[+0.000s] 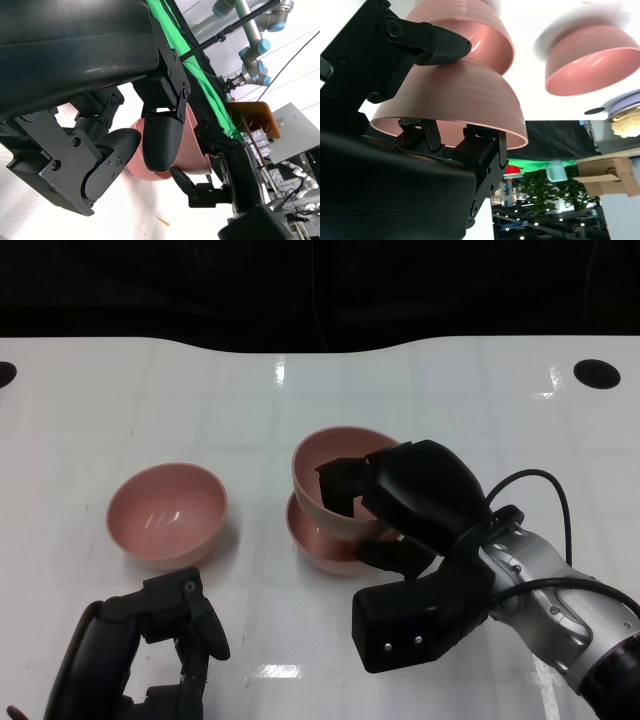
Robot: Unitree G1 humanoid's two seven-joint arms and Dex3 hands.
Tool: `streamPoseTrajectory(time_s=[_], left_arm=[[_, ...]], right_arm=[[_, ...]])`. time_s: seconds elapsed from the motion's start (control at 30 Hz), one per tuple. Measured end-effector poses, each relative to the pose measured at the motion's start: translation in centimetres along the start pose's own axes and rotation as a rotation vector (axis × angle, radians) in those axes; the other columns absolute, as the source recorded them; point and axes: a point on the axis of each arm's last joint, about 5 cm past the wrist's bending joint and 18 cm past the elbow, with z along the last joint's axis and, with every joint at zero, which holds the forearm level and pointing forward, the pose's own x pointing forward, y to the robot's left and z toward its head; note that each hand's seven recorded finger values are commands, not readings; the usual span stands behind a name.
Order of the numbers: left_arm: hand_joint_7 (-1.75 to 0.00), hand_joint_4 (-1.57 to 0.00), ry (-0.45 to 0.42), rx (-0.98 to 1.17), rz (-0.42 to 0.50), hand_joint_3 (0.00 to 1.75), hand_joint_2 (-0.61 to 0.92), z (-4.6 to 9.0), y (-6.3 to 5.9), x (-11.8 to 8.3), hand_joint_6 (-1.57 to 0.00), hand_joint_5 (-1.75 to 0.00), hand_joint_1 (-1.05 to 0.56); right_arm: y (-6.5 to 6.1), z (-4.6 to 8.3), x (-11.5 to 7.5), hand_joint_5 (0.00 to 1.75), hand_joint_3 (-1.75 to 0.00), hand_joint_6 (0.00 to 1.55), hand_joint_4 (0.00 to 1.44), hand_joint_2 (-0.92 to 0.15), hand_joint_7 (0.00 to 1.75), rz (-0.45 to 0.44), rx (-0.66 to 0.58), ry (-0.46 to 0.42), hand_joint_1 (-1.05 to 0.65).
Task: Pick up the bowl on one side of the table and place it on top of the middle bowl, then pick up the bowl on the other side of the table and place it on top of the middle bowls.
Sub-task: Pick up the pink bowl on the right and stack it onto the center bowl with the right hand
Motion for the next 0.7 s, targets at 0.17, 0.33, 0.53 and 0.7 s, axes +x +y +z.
streamPoseTrajectory(time_s=[0.17,0.33,0.53,0.7], left_arm=[[-1.48,-0.91,-0.001,0.005,-0.003,1.56,0.28,0.00,-0.04,0.01,-0.89,-1.69,-0.05],[-1.48,-0.91,0.000,0.007,-0.004,1.56,0.28,0.00,-0.09,0.01,-0.89,-1.69,-0.05],[-1.47,-0.91,-0.001,0.006,-0.004,1.56,0.27,0.00,-0.10,0.01,-0.89,-1.69,-0.05],[-1.47,-0.91,-0.001,0.007,-0.005,1.56,0.27,0.00,-0.10,0.01,-0.89,-1.69,-0.05]], right_arm=[[0.73,0.06,0.09,1.00,-0.31,0.92,0.77,-0.80,0.28,0.046,-0.022,0.008,-0.40],[0.65,0.10,0.33,0.62,-0.17,0.75,0.54,-0.92,0.01,0.134,-0.036,0.032,-0.54],[0.32,0.46,0.49,0.52,-0.24,0.60,0.37,-0.92,0.00,0.176,-0.045,0.031,-0.65],[0.11,0.70,0.52,0.47,-0.28,0.52,0.29,-0.92,0.00,0.174,-0.045,0.018,-0.69]])
